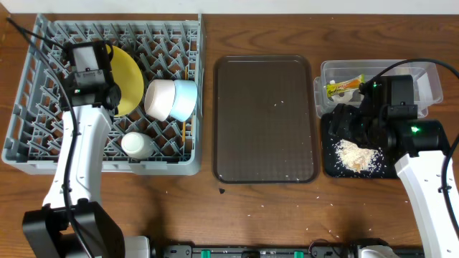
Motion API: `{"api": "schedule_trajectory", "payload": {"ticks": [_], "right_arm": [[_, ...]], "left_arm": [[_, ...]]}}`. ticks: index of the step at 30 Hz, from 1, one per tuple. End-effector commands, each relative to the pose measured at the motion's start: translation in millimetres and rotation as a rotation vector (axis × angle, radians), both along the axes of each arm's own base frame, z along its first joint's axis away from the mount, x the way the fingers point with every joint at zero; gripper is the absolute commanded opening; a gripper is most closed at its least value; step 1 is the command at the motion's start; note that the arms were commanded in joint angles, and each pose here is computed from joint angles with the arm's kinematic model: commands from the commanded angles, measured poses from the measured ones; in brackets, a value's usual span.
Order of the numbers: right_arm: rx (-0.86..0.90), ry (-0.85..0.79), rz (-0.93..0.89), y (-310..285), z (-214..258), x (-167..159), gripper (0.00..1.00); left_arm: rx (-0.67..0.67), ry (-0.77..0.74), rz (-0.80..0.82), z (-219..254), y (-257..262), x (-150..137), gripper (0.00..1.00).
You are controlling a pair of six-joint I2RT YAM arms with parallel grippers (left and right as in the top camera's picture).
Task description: Sort waste into correct bins and load items into the dishwasher
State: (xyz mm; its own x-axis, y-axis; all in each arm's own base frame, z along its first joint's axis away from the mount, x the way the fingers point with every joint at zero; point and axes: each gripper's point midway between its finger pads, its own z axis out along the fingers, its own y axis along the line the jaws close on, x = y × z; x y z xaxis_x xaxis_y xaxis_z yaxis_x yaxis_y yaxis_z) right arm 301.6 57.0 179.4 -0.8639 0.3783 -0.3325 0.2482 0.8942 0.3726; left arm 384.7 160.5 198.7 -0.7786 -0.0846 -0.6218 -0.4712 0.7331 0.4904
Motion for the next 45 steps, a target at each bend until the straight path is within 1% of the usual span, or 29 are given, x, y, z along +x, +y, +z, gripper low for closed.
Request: {"api": "schedule_trajectory", "payload": {"ticks": [1,6,12,18,23,31,37,40,45], "right_arm": [[0.007,-0.012,-0.012,-1,4,2,0.62],[0.007,-0.013,-0.012,-1,5,2,0.62],[0.007,-0.012,-0.012,-1,4,2,0.62],[0.007,-0.013,-0.012,-1,5,2,0.63],[0.007,-0.012,-0.012,-1,4,2,0.63],[0.007,-0.012,-0.012,-1,4,2,0.62],[0.007,-0.012,-0.012,-1,4,2,0.63],[0.007,-0.012,-0.012,-1,4,2,0.63],[0.007,-0.012,-0.012,-1,4,2,0.63]], "left_arm": [[0.093,0.014,0.057,12,13,-6,0.07],[0.166,0.006,0.120,23,23,-12,0.07],[0.154,0.004,0.103,22,19,-10,0.07],[0.126,0.001,0.022,18,-3,3,0.07],[0.141,0.012,-0.031,19,-16,10,0.07],[0.153,0.005,-0.054,22,-20,15,0.07],[0.216,0.015,-0.117,34,-20,26,0.07],[0.218,0.000,-0.123,36,-20,29,0.07],[0.195,0.019,-0.228,29,-31,42,0.08]]}}
